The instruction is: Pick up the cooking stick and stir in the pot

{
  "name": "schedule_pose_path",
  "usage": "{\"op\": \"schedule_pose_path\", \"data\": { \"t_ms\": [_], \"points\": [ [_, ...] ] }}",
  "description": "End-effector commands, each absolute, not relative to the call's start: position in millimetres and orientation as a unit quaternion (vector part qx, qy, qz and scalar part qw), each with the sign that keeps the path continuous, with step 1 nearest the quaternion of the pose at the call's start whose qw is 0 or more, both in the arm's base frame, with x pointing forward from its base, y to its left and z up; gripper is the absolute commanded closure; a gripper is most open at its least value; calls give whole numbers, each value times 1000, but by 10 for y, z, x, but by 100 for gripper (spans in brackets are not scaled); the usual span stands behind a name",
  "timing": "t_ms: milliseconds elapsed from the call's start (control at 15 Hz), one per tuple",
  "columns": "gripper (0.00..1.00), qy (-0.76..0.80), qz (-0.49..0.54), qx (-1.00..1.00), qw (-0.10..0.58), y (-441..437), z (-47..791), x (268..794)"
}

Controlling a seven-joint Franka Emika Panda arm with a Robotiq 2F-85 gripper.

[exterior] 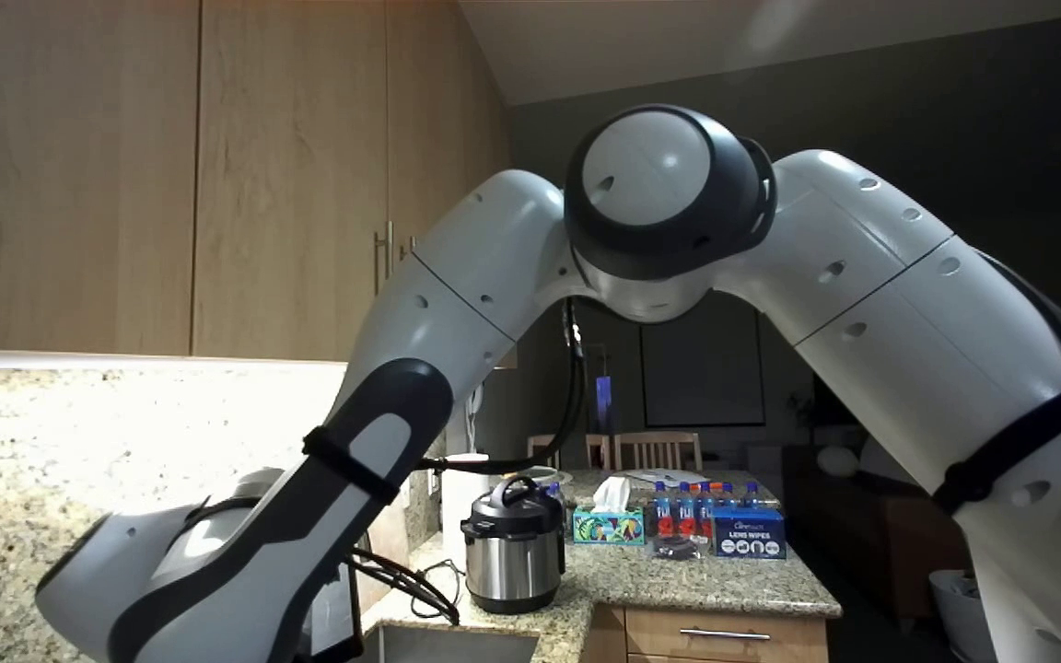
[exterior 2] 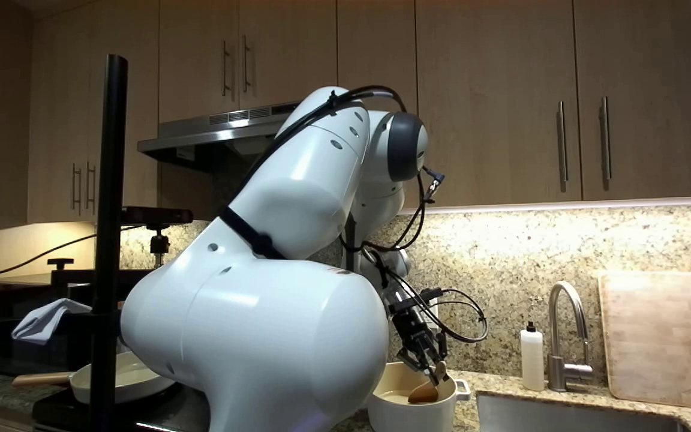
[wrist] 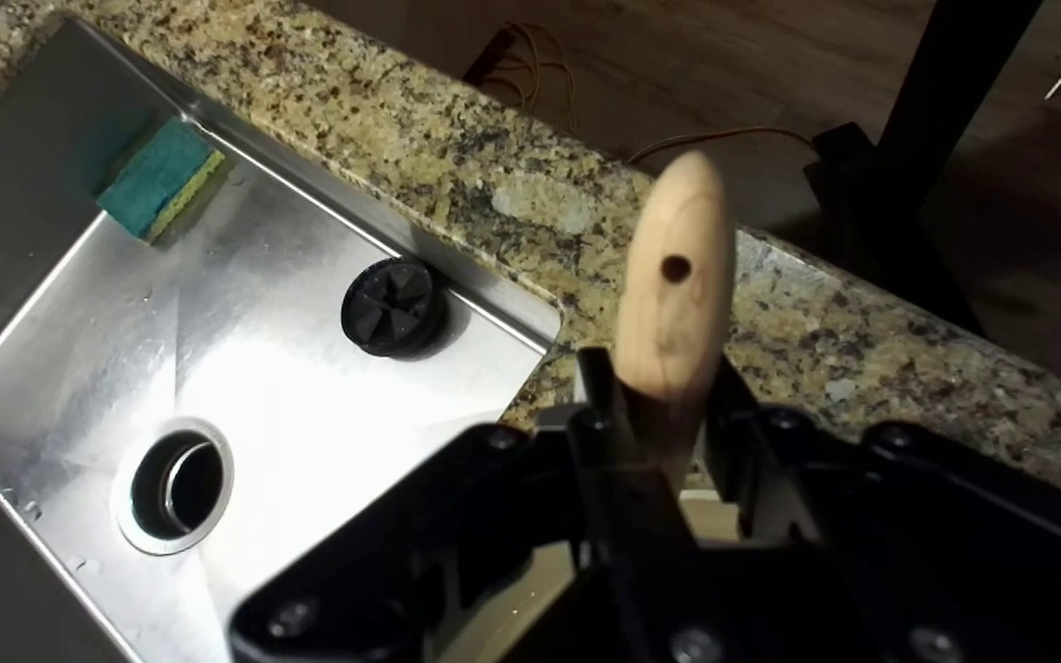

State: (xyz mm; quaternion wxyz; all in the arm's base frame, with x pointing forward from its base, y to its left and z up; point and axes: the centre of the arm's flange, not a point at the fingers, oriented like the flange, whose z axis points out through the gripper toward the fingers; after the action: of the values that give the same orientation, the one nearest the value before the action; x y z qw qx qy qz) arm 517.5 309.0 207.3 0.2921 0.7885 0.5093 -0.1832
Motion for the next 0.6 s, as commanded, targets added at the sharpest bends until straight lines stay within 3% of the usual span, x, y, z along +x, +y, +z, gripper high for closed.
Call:
{"op": "schedule_pose_path", "data": {
  "t_ms": [0, 533],
  "points": [
    [91, 497, -168, 801, 289, 3125, 2180, 4902],
    [91, 488, -128, 818, 278, 3315, 2249, 5002]
  ]
}}
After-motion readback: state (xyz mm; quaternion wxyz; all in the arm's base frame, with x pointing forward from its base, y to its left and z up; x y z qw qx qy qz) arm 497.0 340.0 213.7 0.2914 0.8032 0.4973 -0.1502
